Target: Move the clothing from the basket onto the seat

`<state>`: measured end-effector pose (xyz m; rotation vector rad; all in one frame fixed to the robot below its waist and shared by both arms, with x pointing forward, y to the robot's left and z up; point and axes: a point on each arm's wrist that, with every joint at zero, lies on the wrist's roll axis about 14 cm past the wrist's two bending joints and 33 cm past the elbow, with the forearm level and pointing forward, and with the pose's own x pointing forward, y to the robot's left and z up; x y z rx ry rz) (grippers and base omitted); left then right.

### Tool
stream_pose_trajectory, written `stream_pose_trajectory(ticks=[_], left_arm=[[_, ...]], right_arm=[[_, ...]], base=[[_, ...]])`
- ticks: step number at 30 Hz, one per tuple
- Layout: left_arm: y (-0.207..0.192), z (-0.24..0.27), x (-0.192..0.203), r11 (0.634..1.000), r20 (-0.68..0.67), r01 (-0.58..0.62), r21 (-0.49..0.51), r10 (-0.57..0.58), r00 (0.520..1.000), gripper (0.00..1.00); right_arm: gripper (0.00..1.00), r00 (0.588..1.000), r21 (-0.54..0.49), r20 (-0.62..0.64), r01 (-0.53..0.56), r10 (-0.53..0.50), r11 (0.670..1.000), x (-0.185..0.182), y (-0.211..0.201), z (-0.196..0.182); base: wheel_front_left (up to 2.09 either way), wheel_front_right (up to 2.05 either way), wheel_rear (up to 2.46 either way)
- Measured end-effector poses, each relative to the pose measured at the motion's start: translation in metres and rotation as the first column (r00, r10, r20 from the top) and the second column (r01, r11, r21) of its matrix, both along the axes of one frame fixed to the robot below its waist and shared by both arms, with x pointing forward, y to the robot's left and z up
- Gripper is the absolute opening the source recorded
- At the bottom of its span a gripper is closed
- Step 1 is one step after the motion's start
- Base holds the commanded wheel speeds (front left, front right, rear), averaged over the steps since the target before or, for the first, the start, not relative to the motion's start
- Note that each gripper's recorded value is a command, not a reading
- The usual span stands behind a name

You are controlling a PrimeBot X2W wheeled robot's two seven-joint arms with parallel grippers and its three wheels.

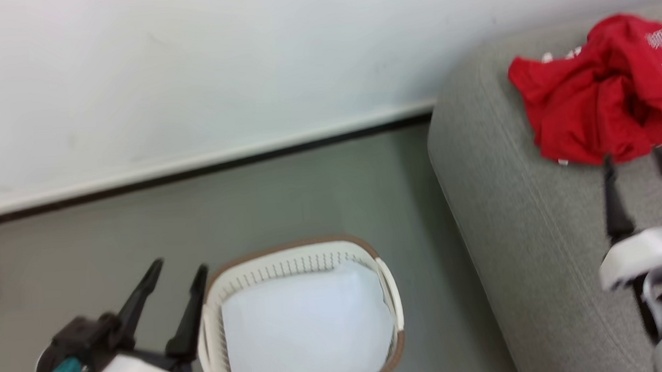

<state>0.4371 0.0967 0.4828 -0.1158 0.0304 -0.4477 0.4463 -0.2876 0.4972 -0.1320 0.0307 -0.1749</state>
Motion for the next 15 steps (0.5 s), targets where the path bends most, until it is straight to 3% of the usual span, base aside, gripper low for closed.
stream_pose_trajectory(ticks=[7, 15], left_arm=[[0.055, -0.003, -0.034, 0.981, -0.016, -0.188, 0.042, 0.189, 0.982, 1.00], [0.099, 0.007, -0.067, 0.937, 0.028, -0.346, 0.040, 0.345, 0.938, 1.00]], right_arm=[[1.00, 0.989, 0.068, 0.022, -0.149, 0.148, 0.987, -0.031, 0.062, -0.005], [1.00, 0.971, 0.202, 0.087, -0.238, 0.225, 0.950, -0.068, 0.107, -0.003]], base=[[0.00, 0.00, 0.00], [0.00, 0.00, 0.00]])
